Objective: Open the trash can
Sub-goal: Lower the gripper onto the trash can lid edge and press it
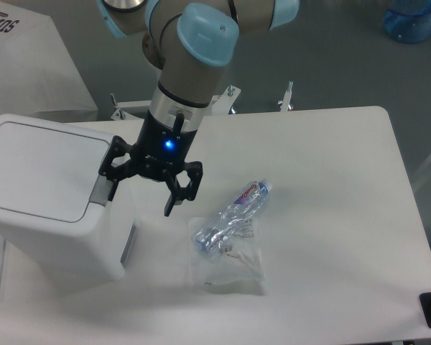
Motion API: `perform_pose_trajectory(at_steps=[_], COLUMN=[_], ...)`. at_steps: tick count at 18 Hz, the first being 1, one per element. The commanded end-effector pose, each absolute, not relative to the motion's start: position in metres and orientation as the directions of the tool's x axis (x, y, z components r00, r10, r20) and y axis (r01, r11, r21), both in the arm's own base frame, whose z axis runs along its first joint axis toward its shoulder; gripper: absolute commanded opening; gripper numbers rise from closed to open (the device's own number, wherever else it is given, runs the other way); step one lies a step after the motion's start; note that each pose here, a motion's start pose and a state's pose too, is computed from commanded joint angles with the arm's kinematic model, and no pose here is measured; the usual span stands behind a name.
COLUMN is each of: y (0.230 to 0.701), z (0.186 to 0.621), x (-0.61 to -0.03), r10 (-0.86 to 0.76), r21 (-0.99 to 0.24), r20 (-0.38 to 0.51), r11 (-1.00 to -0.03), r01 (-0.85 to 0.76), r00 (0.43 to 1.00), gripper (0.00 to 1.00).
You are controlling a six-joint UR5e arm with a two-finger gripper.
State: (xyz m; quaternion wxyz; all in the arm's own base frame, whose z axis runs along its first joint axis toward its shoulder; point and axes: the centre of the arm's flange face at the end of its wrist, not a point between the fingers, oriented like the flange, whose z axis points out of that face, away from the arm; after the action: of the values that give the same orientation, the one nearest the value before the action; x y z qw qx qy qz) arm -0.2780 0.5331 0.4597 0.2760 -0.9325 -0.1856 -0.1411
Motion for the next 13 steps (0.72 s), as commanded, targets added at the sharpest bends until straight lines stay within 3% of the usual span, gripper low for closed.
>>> perform_pose_trajectory(at_steps=[8, 13], y=[0.521, 0.518], z=[0.482, 0.470], x=[-0.276, -0.266], r10=[0.279, 0.271], r21=[-0.489, -0.473], r20=[0.363, 0.366], r11=[-0.755, -0.770], r01=[0.436, 0.429], r00=[0.889, 0.890], gripper=[1.00, 1.00])
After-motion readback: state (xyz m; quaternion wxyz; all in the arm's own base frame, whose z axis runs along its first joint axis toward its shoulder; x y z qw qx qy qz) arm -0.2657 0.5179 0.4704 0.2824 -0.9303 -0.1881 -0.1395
